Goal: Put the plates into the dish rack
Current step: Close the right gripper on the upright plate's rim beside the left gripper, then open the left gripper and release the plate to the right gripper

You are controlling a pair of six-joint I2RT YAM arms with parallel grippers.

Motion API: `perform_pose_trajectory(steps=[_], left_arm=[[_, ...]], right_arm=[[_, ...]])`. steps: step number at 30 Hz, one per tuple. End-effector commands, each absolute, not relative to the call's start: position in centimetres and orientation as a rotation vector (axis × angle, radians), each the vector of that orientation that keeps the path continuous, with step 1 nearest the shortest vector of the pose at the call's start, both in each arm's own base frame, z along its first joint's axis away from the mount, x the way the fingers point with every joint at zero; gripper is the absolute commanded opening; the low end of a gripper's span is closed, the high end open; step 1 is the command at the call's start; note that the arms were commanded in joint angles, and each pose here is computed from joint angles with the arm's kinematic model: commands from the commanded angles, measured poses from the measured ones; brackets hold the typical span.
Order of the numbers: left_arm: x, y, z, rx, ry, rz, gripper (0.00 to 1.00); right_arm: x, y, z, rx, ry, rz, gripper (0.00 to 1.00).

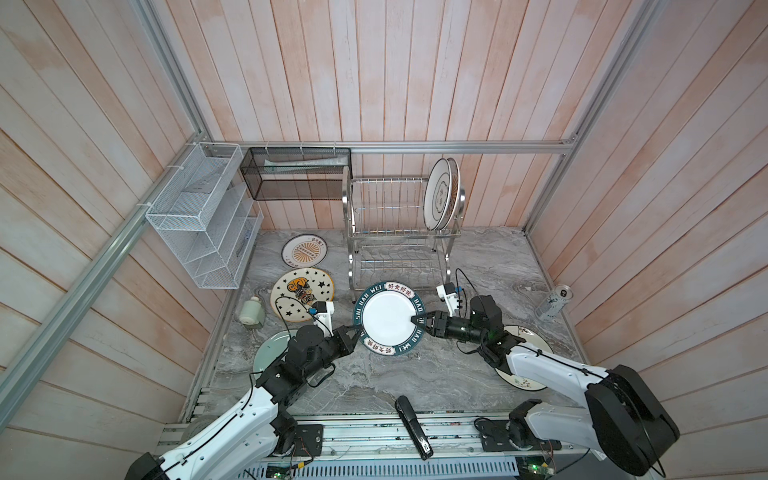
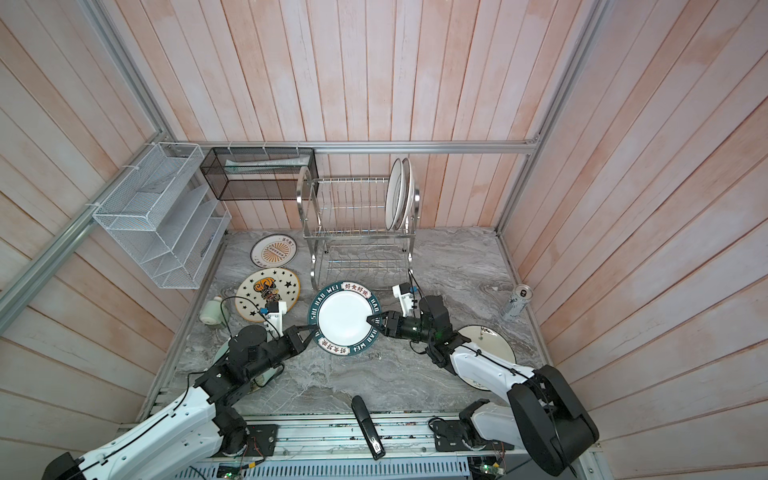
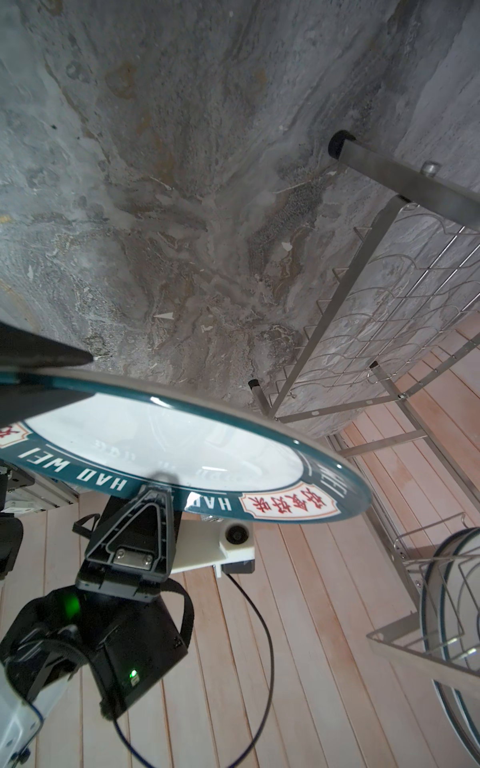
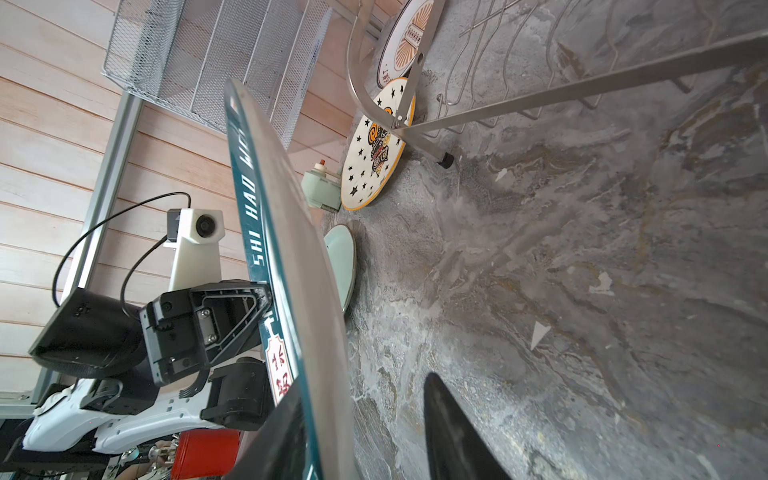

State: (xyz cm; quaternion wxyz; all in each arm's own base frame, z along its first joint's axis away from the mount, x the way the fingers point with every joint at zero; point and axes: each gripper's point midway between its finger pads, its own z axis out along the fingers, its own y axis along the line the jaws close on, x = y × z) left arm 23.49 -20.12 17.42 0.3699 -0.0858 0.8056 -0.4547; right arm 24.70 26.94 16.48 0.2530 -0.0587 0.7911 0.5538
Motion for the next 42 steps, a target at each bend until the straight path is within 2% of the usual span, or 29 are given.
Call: perform_pose_trajectory(steps=[1,22,33,38,42], left_arm=[[24.2,-20.9,21.2,-0.152,1.904,-1.25,0.0],[24.6,-21.1,22.2,-0.134,1.874,-1.238,0.0],[24.7,-20.9,22.0,-0.141,1.877,-1.23,0.0],[24.6,-20.9,22.0,-0.142,1.878,-1.229,0.0],[24.7,-20.7,22.0,-0.151,1.882,-1.218,0.0]], right_arm=[[25.6,27.7,18.8,-0.191,2.059,1.535,0.42],[25.7,29.5,21.1,-0.261,1.98,1.596,0.29],[25.5,29.6,21.2,-0.27,1.977,1.601,0.12],[25.5,29.6,21.3,-0.276,1.97,1.607,0.0],[25.4,29.6,21.4,-0.28,1.967,1.607,0.0]])
